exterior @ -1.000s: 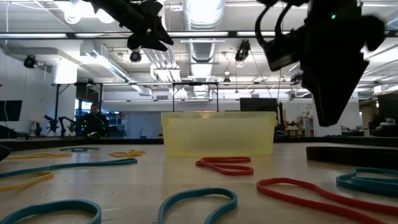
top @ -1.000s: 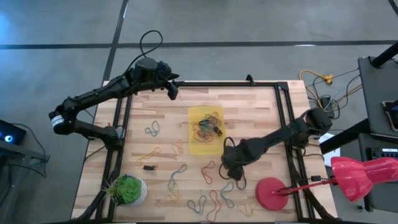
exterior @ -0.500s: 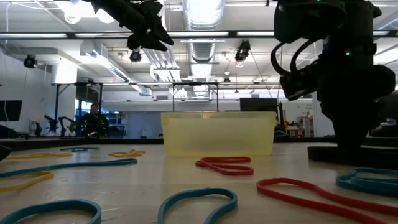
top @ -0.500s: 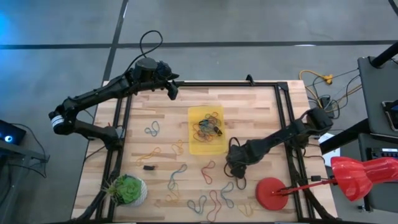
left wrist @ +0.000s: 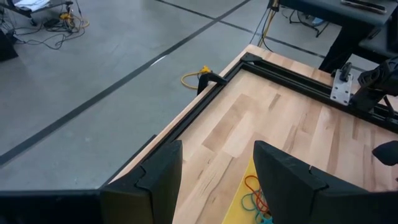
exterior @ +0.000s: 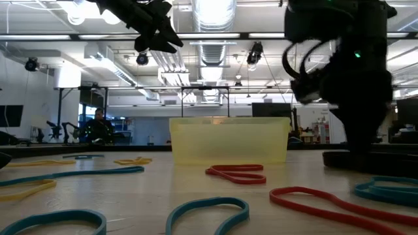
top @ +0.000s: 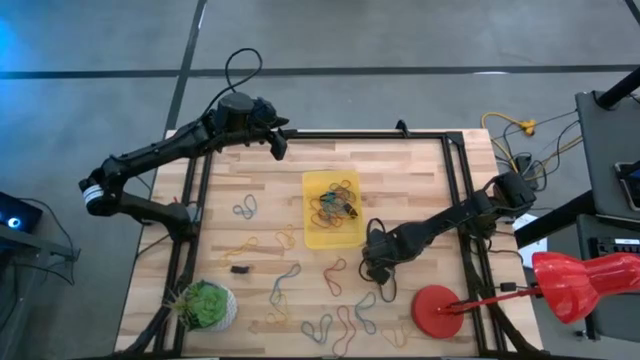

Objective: Pick and place rubber bands into bin
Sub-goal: Put the large black rubber band into the yellow bin

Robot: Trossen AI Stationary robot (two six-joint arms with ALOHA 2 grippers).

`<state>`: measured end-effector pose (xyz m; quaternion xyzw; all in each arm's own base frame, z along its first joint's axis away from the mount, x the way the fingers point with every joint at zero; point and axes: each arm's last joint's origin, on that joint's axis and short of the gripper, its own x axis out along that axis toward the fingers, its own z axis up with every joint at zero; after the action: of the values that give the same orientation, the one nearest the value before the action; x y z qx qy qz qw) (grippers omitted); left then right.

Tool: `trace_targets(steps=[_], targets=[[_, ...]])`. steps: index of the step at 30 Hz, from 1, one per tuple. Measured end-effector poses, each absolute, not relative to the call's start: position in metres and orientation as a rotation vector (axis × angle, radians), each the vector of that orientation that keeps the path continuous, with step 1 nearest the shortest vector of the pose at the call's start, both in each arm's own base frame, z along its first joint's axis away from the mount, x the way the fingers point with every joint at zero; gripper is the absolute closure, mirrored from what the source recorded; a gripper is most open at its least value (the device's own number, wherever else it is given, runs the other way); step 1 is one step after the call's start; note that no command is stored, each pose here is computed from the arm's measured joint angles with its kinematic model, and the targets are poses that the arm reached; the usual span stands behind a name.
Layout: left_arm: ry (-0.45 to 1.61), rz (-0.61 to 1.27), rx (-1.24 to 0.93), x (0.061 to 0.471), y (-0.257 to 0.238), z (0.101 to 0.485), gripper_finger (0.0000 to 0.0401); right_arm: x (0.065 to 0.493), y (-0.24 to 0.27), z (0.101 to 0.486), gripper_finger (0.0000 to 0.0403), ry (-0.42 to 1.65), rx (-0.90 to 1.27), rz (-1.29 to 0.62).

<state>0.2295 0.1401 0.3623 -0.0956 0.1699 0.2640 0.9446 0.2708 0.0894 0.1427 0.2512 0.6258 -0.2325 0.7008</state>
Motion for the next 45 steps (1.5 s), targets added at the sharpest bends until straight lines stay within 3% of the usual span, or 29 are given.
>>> trace_targets(steps=[10, 18, 25, 39, 45], targets=[[0.345, 0.538, -0.194, 0.23, 0.14, 0.362, 0.0218, 0.291, 0.051, 0.244, 0.0395, 1.062, 0.445, -0.657], [0.345, 0.537, -0.195, 0.23, 0.14, 0.362, 0.0218, 0.328, -0.002, 0.273, 0.0395, 0.966, 0.353, -0.586], [0.401, 0.537, -0.209, 0.228, 0.139, 0.357, 0.0218, 0.367, -0.021, 0.26, 0.0395, 0.974, 0.342, -0.417], [0.775, 0.548, -0.188, 0.211, 0.131, 0.324, 0.0218, 0.408, -0.026, 0.258, 0.0394, 0.959, 0.295, -0.344], [0.873, 0.542, -0.212, 0.204, 0.127, 0.3, 0.0218, 0.401, -0.019, 0.224, 0.039, 1.192, 0.351, -0.427]])
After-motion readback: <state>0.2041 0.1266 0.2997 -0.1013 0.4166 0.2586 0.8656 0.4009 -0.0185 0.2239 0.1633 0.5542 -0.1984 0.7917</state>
